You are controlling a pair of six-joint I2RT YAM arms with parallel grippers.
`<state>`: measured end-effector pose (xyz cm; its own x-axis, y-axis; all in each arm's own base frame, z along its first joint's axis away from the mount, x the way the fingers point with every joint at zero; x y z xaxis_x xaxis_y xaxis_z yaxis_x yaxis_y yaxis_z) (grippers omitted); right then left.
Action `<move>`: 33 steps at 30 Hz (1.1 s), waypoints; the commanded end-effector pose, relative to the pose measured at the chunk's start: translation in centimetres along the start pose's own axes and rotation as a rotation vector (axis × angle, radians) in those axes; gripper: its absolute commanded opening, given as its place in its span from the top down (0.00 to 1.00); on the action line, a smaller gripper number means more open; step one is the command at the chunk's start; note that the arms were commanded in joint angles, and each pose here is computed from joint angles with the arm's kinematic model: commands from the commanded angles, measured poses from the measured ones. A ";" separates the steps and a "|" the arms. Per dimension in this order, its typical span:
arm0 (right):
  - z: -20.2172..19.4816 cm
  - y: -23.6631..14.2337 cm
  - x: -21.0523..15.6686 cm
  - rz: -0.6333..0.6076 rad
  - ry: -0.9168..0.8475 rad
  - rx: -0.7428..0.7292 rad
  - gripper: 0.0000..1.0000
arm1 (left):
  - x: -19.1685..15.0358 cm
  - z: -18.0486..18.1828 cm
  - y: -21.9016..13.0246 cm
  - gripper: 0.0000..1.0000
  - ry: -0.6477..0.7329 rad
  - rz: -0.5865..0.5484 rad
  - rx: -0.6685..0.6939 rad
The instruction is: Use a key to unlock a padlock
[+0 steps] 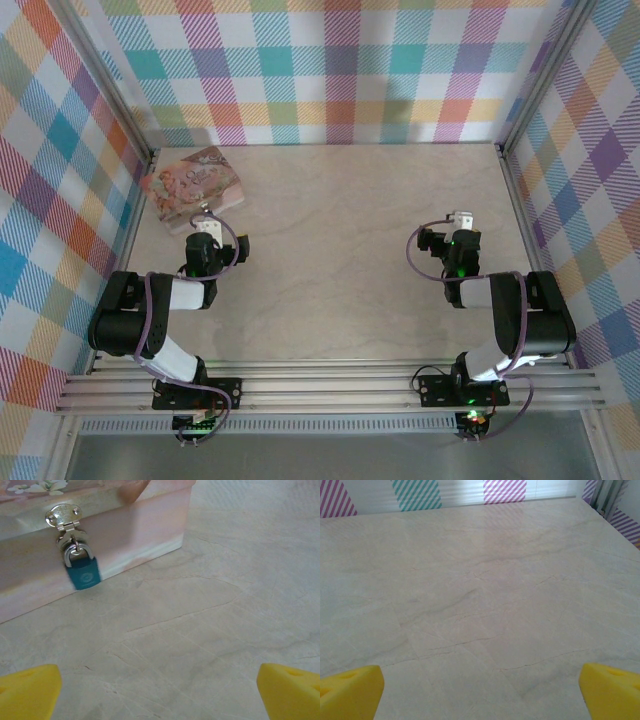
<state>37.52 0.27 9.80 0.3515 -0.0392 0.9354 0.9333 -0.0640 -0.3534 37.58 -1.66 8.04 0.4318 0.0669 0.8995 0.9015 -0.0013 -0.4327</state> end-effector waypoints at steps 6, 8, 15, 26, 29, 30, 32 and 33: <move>0.1 0.1 0.2 -0.008 0.003 0.012 0.00 | 0.8 0.1 0.2 0.00 -0.014 -0.022 -0.005; 0.1 0.1 0.2 -0.007 0.002 0.014 0.00 | 0.8 0.0 0.2 0.00 -0.013 -0.023 -0.007; 0.1 0.1 0.2 -0.007 0.003 0.013 0.00 | 0.8 0.0 0.2 0.00 -0.014 -0.023 -0.007; 0.1 0.0 0.4 -0.013 0.002 0.014 0.00 | 1.4 0.4 0.1 0.00 -0.024 -0.020 0.022; 0.4 0.0 0.7 -0.003 -0.007 0.034 0.00 | 2.7 1.6 -0.6 0.00 -0.061 -0.003 0.108; 0.6 -0.1 0.7 -0.001 -0.009 0.044 0.00 | 3.1 2.3 -0.9 0.00 -0.082 0.026 0.160; 0.8 -0.3 1.0 -0.008 -0.020 0.064 0.00 | 3.8 3.2 -1.6 0.00 -0.101 0.076 0.230; 0.9 -0.5 1.2 -0.004 -0.022 0.067 0.00 | 4.2 3.6 -2.0 0.00 -0.119 0.096 0.268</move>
<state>37.25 0.72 9.33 0.3804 -0.0336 0.9242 0.9238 -0.0325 -0.3814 38.12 0.06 10.39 0.4743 0.1246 0.8715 0.8652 0.1170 -0.4876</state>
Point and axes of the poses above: each hand's point on the last joint's axis, 136 mm out from that joint toward the fingers, its own y axis out along the fingers, its own z axis along the line the jaws close on, x = y × z, the point moved 2 cm from there along -y, back along the fingers, and after that the axes turned 1 degree about -y, right-handed, at the moved point
